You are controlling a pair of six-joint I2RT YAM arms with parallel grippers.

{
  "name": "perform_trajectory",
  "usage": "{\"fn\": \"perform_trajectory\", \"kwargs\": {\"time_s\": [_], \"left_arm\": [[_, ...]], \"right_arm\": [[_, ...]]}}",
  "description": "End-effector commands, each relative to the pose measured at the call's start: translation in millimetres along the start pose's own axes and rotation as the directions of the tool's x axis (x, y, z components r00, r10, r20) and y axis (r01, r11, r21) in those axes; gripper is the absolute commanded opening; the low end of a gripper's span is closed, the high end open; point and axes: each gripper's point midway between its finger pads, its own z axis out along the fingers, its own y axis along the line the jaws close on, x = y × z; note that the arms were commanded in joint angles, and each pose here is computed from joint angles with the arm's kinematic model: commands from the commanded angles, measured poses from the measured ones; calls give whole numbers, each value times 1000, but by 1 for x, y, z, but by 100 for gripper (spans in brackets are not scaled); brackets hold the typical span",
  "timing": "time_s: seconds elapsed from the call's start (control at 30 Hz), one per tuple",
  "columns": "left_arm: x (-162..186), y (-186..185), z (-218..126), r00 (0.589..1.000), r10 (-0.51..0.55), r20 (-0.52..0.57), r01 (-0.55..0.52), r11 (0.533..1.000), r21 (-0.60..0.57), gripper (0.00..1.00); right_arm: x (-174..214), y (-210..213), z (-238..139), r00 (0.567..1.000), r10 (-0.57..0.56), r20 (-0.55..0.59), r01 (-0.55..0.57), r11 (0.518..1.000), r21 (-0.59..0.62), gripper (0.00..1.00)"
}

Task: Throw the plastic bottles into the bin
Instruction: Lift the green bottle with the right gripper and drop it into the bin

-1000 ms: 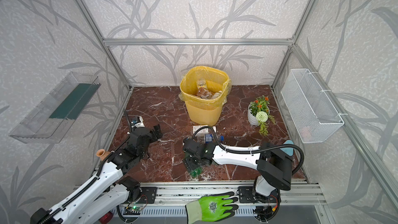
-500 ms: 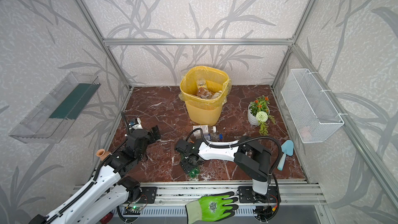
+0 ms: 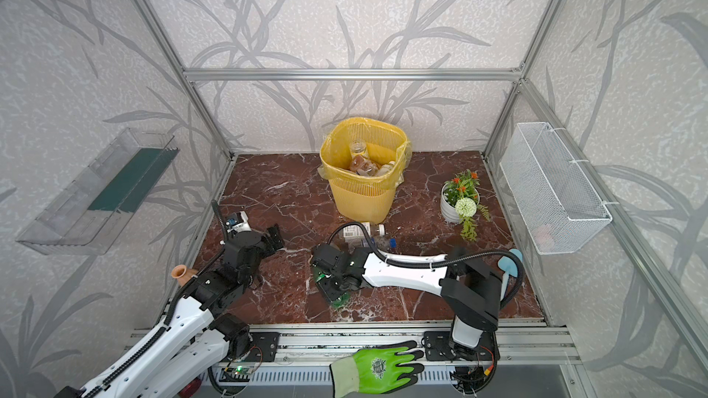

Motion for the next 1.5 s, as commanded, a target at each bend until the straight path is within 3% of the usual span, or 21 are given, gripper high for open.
{"fn": "perform_trajectory", "kwargs": {"time_s": [0.0, 0.13, 0.23, 0.33, 0.4, 0.5, 0.6, 0.87, 0.93, 1.0, 1.1, 1.2, 1.23, 1.3, 1.47], "left_arm": [[5, 10, 2, 1000, -9, -3, 9, 999, -44, 99], [4, 10, 2, 1000, -16, -3, 16, 999, -40, 99], [4, 8, 2, 1000, -21, -3, 21, 999, -29, 99], [4, 2, 3, 1000, -27, -5, 27, 1000, 1, 99], [4, -4, 3, 1000, -27, -9, 27, 999, 27, 99], [6, -12, 5, 999, -16, -30, 18, 998, 60, 99], [10, -20, 7, 998, 6, -61, 0, 996, 86, 99], [17, -29, 13, 995, -24, -98, 36, 993, 116, 99], [18, -32, 14, 994, -23, -105, 36, 992, 123, 99], [19, -34, 15, 993, -22, -112, 36, 991, 128, 99], [21, -36, 17, 992, -19, -128, 35, 991, 127, 99], [22, -40, 18, 989, -14, -149, 34, 991, 130, 99], [22, -41, 18, 988, -10, -155, 30, 991, 129, 99], [21, -41, 17, 987, -13, -158, 33, 992, 122, 99], [19, -39, 12, 988, -37, -149, 56, 990, 126, 99]], "right_arm": [[-30, 8, -30, 980, -56, 189, 61, 998, -20, 55], [-55, 6, -73, 905, -125, 407, 132, 991, 12, 55], [-73, -3, -123, 791, -200, 578, 170, 980, 105, 55], [-90, -7, -188, 617, -308, 724, 211, 951, 225, 54], [-97, -12, -238, 473, -392, 789, 205, 920, 335, 54], [-100, -15, -311, 257, -501, 826, 153, 865, 477, 54], [-99, -11, -368, 95, -587, 804, 111, 809, 577, 54], [-117, 3, -431, -95, -731, 675, 17, 677, 736, 54], [-133, -6, -431, -74, -726, 684, 6, 686, 728, 54], [-161, -41, -419, 29, -672, 740, -2, 740, 673, 54], [-205, -108, -366, 248, -508, 825, 7, 853, 522, 55], [-236, -169, -298, 516, -373, 771, -11, 897, 442, 61], [-243, -181, -285, 574, -338, 746, -19, 905, 425, 67], [-251, -192, -282, 614, -299, 730, -40, 913, 407, 74], [-251, -188, -323, 542, -318, 778, -88, 899, 429, 96]]}}
